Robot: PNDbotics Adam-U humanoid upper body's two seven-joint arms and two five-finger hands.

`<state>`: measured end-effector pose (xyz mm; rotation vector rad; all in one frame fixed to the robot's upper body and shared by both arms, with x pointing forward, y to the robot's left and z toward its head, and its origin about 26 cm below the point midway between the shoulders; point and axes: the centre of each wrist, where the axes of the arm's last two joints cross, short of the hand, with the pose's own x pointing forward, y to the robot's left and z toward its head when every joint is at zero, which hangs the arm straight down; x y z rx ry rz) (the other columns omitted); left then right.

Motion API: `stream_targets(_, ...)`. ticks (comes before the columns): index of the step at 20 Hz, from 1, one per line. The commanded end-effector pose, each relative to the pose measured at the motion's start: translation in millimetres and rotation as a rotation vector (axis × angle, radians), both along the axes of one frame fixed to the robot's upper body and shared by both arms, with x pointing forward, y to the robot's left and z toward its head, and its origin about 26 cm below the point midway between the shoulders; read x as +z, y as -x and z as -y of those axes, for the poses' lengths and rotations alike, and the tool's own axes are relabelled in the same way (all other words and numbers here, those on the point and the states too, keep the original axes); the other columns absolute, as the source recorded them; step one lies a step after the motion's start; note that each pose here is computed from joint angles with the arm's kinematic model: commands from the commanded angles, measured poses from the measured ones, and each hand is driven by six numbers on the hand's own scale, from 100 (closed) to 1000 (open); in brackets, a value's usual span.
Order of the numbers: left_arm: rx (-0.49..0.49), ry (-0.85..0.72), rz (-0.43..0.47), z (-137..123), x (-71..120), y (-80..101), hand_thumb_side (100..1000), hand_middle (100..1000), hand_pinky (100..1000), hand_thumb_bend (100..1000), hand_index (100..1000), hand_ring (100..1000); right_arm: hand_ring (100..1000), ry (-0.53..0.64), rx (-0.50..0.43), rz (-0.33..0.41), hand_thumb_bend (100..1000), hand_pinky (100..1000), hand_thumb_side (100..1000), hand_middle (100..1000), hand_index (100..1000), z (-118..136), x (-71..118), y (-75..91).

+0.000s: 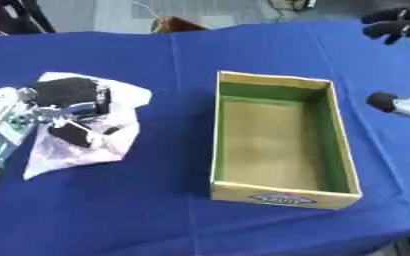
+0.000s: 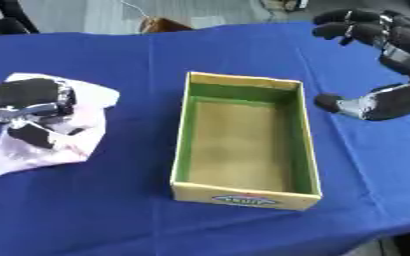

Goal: Pick up objects on the table and place them in the box.

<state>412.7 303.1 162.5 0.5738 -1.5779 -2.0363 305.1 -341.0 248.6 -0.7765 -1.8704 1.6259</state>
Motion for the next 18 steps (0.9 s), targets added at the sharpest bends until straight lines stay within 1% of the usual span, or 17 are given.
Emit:
stream_targets(1,-0.01,-0.009,0.02,-4,26.5,0.3,393,100,100,135,100,100,797,0.031,-0.014,0.019,502,698,685,920,918,4,10.2,2.0)
stream_targets(3,-0.023,-0.005,0.016,-3,37.9,0.9,394,100,100,135,100,100,797,0.035,-0.017,0.017,502,698,685,920,918,5,9.9,2.2)
stream_targets(6,-0.058,-0.005,0.021,3,61.3,4.1,386,100,100,146,100,100,797,0.041,-0.021,0.012,502,697,685,919,918,6,9.4,2.4)
stream_targets(13,-0.144,0.04,0.05,25,114.6,20.9,361,100,100,137,100,100,796,0.052,-0.03,0.004,503,696,685,919,918,8,8.2,2.8)
stream_targets(15,-0.159,0.059,0.053,30,124.8,24.8,354,100,100,137,100,100,796,0.053,-0.031,0.002,503,696,685,919,918,9,7.9,2.8)
stream_targets(18,-0.176,0.077,0.055,37,134.1,28.9,353,100,100,131,100,100,796,0.053,-0.032,0.002,505,696,684,919,918,9,7.7,2.8)
